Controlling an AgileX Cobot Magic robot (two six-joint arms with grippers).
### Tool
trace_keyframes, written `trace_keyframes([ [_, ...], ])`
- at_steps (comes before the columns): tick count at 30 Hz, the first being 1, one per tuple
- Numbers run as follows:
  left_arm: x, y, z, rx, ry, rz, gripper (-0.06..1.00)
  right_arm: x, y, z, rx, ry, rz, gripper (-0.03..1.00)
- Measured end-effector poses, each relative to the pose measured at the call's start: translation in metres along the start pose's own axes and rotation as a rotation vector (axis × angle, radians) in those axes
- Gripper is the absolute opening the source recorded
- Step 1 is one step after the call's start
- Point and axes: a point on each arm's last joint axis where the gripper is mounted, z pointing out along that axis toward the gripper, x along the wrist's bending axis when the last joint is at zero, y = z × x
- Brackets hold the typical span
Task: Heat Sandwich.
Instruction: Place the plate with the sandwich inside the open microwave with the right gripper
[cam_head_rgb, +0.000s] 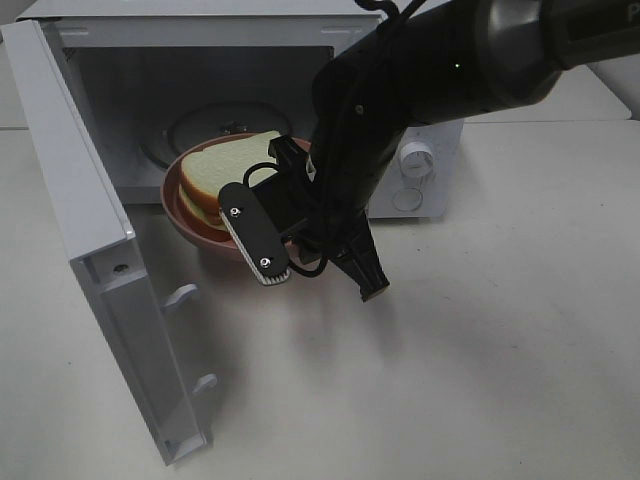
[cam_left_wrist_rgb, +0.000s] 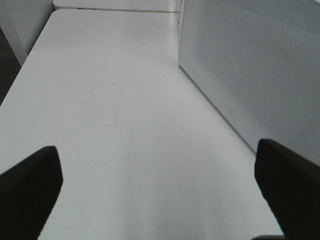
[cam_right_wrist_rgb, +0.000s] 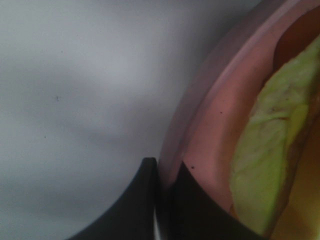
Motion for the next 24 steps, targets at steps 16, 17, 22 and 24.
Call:
trace_keyframes([
  [16,0.0,0.0,0.0,0.0,0.003,0.001,0.99,-0.035,0.0,-0.007,0.002,-0.077,0.049,0.04],
  [17,0.0,0.0,0.0,0.0,0.003,0.001,0.99,-0.035,0.0,-0.007,0.002,-0.077,0.049,0.04],
  [22,0.0,0.0,0.0,0.0,0.003,0.001,0.99,-0.038,-0.003,0.003,-0.007,-0.062,0.08,0.04],
  [24,0.0,0.0,0.0,0.0,0.003,0.001,0.99,-0.04,-0.003,0.007,-0.016,-0.057,0.098,0.04],
])
